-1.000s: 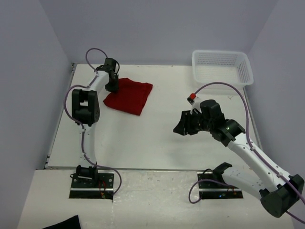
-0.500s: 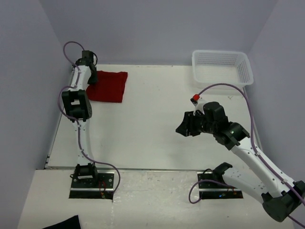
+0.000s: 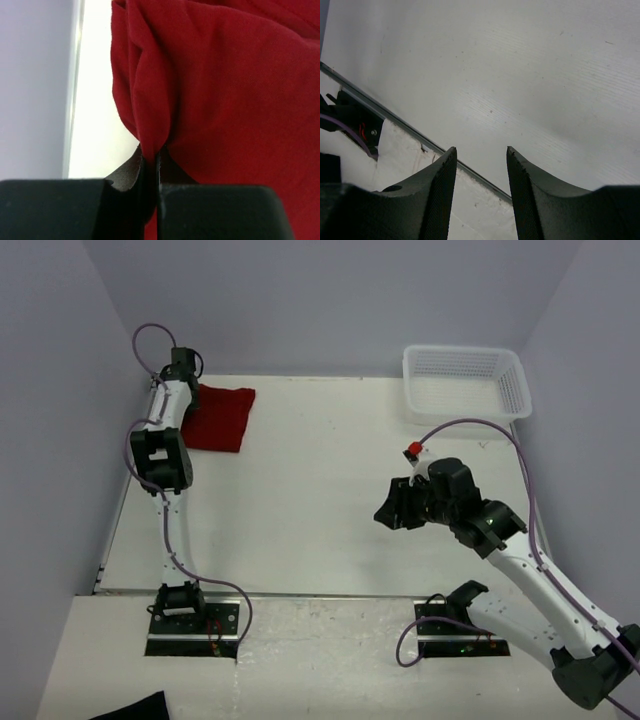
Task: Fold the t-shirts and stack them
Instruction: Put the neatly folded tshirt into the corner of the board with the left arm
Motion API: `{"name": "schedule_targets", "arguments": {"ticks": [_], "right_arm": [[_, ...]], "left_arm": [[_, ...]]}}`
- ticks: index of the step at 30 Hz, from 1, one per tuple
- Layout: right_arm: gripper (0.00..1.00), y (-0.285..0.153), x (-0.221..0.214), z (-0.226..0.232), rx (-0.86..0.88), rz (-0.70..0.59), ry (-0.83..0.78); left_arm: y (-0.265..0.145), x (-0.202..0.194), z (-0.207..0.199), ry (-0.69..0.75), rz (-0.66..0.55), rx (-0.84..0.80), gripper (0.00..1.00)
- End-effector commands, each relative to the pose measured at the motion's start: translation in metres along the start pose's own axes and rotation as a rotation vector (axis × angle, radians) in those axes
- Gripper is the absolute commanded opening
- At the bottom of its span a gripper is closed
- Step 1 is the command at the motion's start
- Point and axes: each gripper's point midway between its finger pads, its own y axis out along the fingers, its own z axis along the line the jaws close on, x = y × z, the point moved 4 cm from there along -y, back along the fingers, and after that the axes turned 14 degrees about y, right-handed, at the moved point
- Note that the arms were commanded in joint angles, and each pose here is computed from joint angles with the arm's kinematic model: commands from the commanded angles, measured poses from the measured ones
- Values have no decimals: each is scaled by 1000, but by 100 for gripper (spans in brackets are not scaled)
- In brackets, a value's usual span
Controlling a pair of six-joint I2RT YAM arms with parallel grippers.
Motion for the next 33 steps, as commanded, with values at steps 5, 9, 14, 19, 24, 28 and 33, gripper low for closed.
{"name": "schedule_targets", "arguments": {"ticks": [5, 9, 14, 19, 24, 28, 33], "right_arm": [[46, -1, -2, -6, -41, -7, 15], [46, -1, 1, -4, -38, -15, 16], [46, -1, 3, -5, -53, -22, 26], [46, -2, 5, -5, -69, -29, 36], [46, -3, 7, -6, -86, -35, 46], [46, 0, 5, -8, -98, -27, 64], [46, 1, 6, -6, -91, -25, 72]], "left_arm": [[6, 23, 42, -46, -85, 253, 0], [6, 33, 50, -82, -137, 283, 0], [8, 45, 59, -70, -183, 330, 0], [13, 55, 57, -58, -225, 321, 0], [23, 56, 56, -46, -239, 319, 0], [29, 54, 62, -57, -244, 319, 0], [30, 55, 68, -70, -258, 303, 0]]}}
